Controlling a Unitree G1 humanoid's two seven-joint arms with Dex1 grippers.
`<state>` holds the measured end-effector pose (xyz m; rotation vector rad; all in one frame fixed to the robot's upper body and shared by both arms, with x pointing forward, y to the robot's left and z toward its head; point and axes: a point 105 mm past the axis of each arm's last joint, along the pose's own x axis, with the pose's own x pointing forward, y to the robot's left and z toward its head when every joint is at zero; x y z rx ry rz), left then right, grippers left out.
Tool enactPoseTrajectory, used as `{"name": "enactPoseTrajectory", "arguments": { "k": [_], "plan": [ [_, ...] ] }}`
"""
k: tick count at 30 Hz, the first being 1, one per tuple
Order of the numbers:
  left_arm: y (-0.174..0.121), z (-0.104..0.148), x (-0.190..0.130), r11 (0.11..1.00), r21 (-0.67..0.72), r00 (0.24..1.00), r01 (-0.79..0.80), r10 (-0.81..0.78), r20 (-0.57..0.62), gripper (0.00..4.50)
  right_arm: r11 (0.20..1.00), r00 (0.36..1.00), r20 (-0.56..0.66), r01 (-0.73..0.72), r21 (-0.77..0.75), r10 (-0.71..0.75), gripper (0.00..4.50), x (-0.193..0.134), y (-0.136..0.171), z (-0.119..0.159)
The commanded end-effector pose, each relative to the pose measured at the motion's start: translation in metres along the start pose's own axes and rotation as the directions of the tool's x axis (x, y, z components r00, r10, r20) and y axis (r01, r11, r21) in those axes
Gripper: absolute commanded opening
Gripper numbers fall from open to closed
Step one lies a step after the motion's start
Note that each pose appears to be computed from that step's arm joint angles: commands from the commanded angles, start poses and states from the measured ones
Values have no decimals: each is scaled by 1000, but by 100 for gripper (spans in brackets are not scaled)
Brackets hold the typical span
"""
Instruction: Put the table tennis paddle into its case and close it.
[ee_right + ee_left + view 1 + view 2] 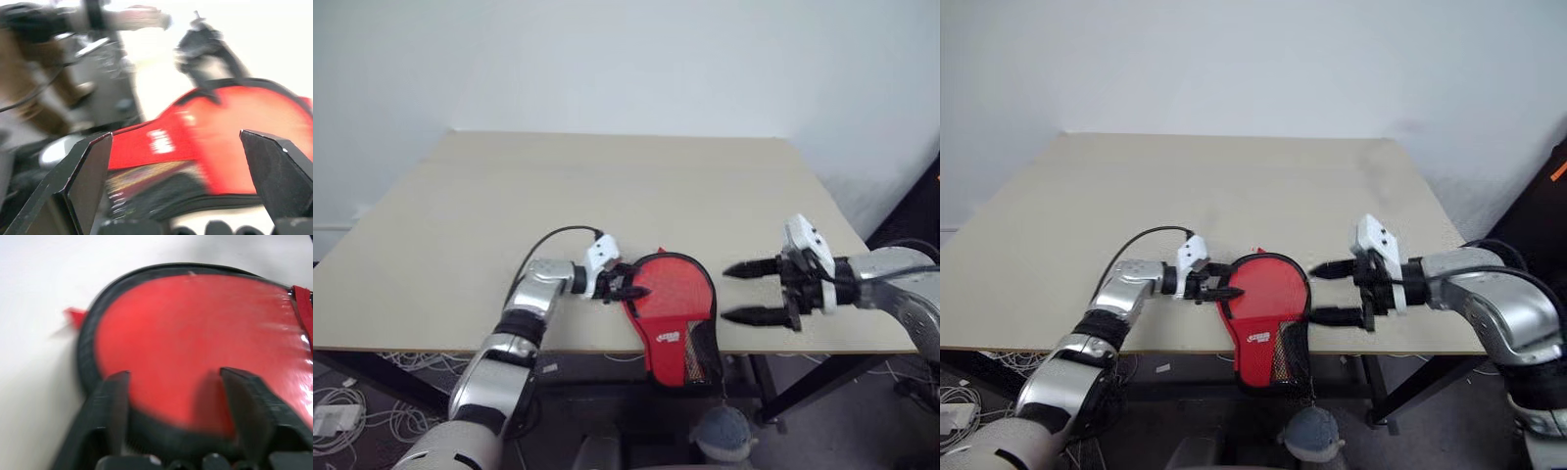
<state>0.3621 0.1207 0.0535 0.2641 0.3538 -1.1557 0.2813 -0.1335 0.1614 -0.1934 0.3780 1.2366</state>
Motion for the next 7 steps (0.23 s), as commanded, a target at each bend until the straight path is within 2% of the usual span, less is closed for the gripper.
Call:
{"name": "enactPoseTrajectory", "arguments": {
  "k": [1,2,7],
  "plan": [
    [19,13,-39,990,13,989,-143,143,37,434,990,989,54,141,10,-141,450,0,-24,7],
    [21,10,-48,984,-6,984,-176,176,37,449,987,985,60,160,25,-161,450,3,-27,4],
    [22,-16,-77,945,-83,948,-315,317,4,449,974,971,91,212,83,-220,450,16,-36,-2]
  ]
}}
